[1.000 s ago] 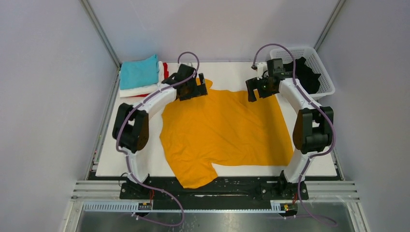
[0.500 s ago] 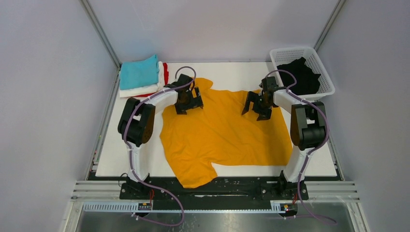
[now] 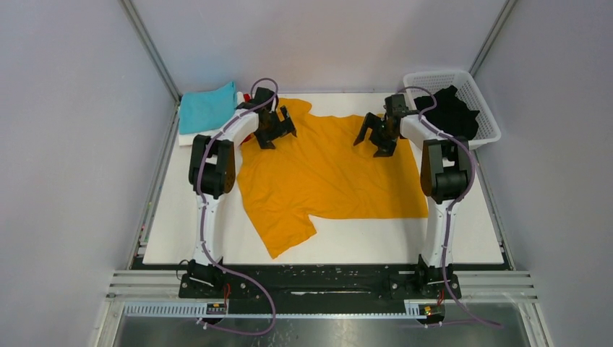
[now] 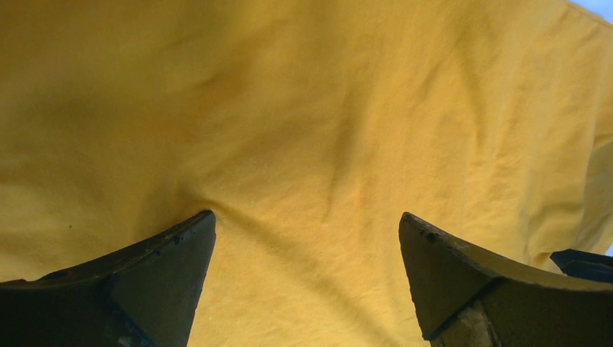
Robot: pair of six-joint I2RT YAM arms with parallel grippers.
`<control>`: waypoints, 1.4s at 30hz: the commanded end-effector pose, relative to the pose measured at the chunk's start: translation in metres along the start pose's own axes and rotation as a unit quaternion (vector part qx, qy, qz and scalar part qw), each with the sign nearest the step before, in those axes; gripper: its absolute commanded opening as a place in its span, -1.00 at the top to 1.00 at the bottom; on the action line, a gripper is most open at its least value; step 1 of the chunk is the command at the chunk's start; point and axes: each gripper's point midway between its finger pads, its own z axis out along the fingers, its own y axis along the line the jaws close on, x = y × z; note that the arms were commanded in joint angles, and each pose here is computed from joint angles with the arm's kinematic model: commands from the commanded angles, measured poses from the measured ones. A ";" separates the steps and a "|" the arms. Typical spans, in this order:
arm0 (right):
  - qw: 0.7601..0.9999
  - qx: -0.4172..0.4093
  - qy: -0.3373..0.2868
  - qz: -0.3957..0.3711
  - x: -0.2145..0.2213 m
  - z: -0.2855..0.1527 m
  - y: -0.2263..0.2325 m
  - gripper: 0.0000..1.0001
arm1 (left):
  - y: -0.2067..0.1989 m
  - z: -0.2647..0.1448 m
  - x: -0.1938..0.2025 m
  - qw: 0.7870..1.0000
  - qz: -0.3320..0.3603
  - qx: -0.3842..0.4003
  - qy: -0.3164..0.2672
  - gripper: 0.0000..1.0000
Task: Fold and stack the t-shirts
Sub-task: Flatten out the tshirt
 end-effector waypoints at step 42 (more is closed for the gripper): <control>0.928 0.058 -0.361 0.069 0.112 -0.204 -0.104 -0.99 | 0.124 -0.165 0.319 0.995 0.096 0.018 0.015 -0.71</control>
